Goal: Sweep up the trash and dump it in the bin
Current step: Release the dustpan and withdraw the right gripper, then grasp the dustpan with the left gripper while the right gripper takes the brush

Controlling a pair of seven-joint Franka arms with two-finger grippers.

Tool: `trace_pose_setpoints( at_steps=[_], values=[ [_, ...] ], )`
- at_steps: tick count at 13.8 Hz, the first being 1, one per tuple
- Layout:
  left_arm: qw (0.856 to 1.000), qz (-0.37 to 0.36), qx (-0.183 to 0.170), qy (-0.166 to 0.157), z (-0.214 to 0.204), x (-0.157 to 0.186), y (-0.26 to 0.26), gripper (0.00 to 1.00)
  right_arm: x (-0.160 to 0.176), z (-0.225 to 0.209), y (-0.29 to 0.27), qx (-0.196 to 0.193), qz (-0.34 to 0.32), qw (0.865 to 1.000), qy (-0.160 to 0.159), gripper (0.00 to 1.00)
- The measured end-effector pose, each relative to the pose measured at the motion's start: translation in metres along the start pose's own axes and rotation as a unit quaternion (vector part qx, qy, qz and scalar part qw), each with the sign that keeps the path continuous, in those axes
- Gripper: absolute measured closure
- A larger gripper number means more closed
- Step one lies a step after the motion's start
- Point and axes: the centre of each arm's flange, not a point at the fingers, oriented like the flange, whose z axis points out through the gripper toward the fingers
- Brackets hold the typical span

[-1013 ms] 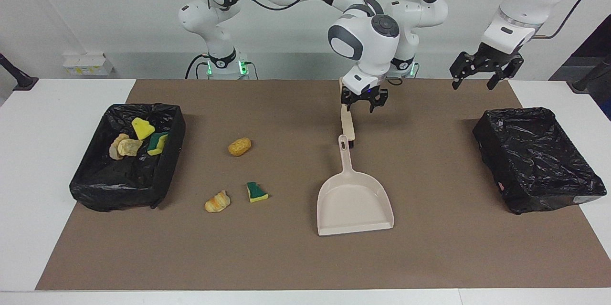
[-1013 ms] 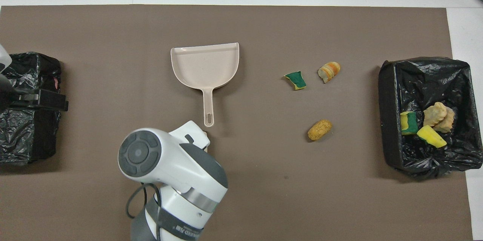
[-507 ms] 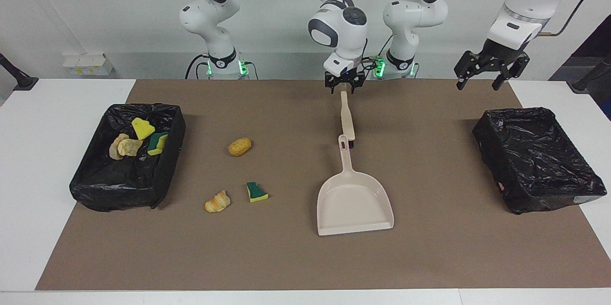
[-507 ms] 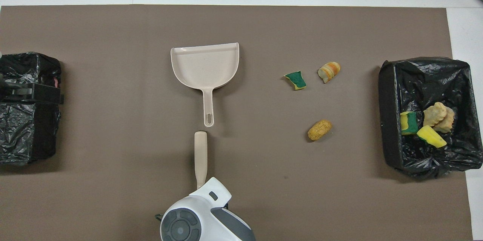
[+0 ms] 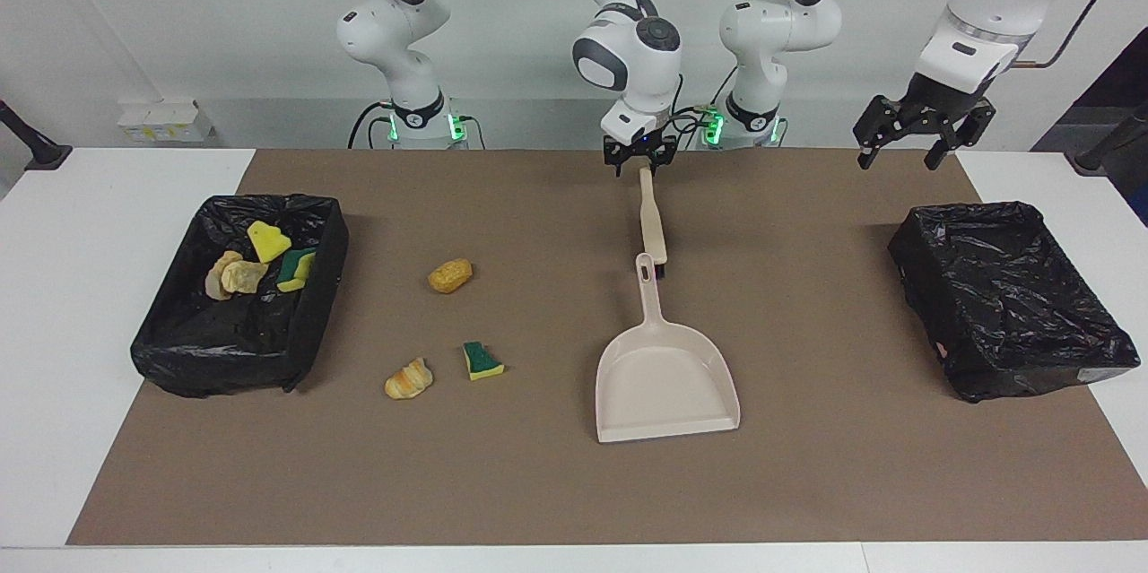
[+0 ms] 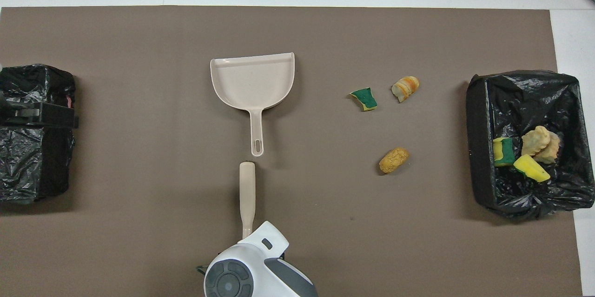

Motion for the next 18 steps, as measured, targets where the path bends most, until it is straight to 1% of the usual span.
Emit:
trace_pose_setpoints(
  at_steps=[1,2,3,4,5,11,12,13,16,18],
  values=[
    [1.000,0.000,0.000,0.000,0.000,0.000,0.000,0.00,0.001,-0.002,-0.001,0.002,0.000,1.000,0.001,0.44],
    [1.000,0.000,0.000,0.000,0.000,0.000,0.000,0.00,0.001,-0.003,-0.002,0.003,0.000,1.000,0.002,0.44],
    [1.000,0.000,0.000,0.000,0.000,0.000,0.000,0.00,0.001,-0.003,-0.002,0.004,0.000,1.000,0.002,0.52],
    [1.000,0.000,0.000,0.000,0.000,0.000,0.000,0.00,0.002,-0.003,-0.002,0.004,0.000,1.000,0.002,0.66],
    [1.000,0.000,0.000,0.000,0.000,0.000,0.000,0.00,0.002,-0.003,-0.003,0.004,0.000,1.000,0.002,0.74],
    [1.000,0.000,0.000,0.000,0.000,0.000,0.000,0.00,0.005,-0.005,-0.003,0.008,0.002,1.000,0.004,0.74],
    [1.000,0.000,0.000,0.000,0.000,0.000,0.000,0.00,0.008,-0.009,0.000,0.007,0.006,1.000,0.004,0.74],
    [1.000,0.000,0.000,0.000,0.000,0.000,0.000,0.00,0.011,-0.016,0.007,-0.002,0.012,1.000,0.000,0.74],
    [1.000,0.000,0.000,0.000,0.000,0.000,0.000,0.00,0.031,-0.055,0.053,-0.038,0.053,0.998,-0.019,0.74],
    [1.000,0.001,0.000,0.000,0.000,0.000,0.002,0.00,0.036,-0.077,0.090,-0.051,0.086,0.994,-0.036,0.74]
  ],
)
